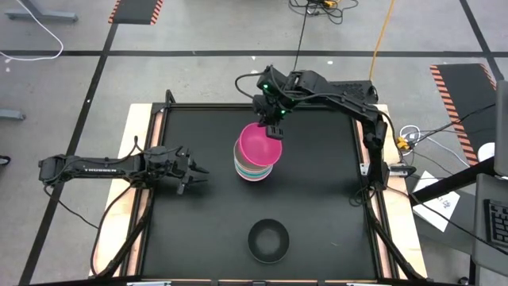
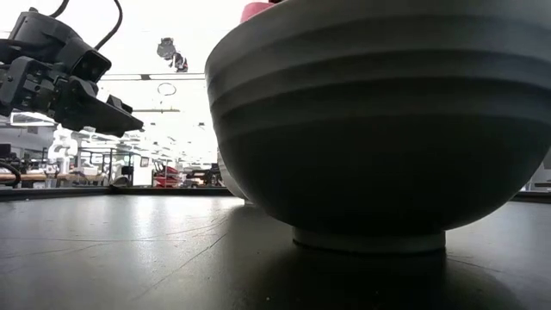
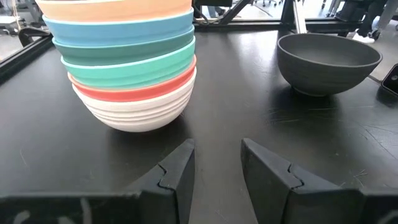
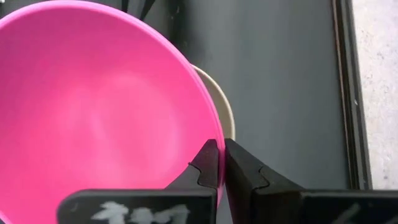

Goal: Nest bowls inside each other
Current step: Stack the pink bowl on top of the gray bowl, then stack the black bowl on top of pink bowl

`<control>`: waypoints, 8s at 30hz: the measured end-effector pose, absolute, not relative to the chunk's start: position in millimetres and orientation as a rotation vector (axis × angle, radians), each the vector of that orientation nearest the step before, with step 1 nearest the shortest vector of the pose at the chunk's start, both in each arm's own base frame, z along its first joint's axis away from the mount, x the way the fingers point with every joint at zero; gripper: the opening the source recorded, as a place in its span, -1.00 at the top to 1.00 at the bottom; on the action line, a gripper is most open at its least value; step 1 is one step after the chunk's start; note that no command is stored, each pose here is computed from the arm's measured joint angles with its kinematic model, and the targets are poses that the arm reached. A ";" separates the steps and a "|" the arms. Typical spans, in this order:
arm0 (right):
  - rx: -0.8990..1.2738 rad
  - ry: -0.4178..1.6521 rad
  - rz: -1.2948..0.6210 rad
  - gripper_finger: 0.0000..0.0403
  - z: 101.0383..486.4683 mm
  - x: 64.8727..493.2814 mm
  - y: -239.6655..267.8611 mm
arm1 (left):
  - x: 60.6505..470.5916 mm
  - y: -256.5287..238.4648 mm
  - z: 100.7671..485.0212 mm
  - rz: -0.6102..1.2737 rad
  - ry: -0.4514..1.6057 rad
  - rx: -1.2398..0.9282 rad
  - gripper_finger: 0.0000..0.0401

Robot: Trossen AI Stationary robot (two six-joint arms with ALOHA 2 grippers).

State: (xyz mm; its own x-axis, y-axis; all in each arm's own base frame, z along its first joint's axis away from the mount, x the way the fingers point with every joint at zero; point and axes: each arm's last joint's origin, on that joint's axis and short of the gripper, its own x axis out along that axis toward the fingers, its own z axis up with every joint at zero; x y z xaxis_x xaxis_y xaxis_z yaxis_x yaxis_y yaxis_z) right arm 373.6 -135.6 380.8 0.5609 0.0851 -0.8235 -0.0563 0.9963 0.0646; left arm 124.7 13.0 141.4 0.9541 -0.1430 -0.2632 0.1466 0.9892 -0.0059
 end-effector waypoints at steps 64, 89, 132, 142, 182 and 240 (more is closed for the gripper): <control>-0.034 1.378 0.178 1.00 319.9 386.8 -126.5 | 124.3 13.1 140.0 -0.135 0.285 -0.027 0.35; -0.040 1.441 0.092 0.99 319.0 390.2 -107.7 | 123.8 13.0 138.6 -0.134 0.300 -0.039 0.35; -0.050 1.459 -0.044 0.99 318.3 389.5 -115.8 | 123.7 13.0 138.1 -0.132 0.306 -0.054 0.35; -0.057 1.452 -0.045 0.94 317.7 390.7 -116.4 | 123.7 13.0 138.1 -0.132 0.306 -0.054 0.35; -0.092 1.279 -0.047 0.44 352.3 379.7 -111.7 | 122.9 12.8 135.8 -0.132 0.331 -0.064 0.35; -0.029 0.389 0.228 0.45 231.5 121.5 23.5 | 126.9 -13.7 151.7 -0.355 0.161 0.023 0.35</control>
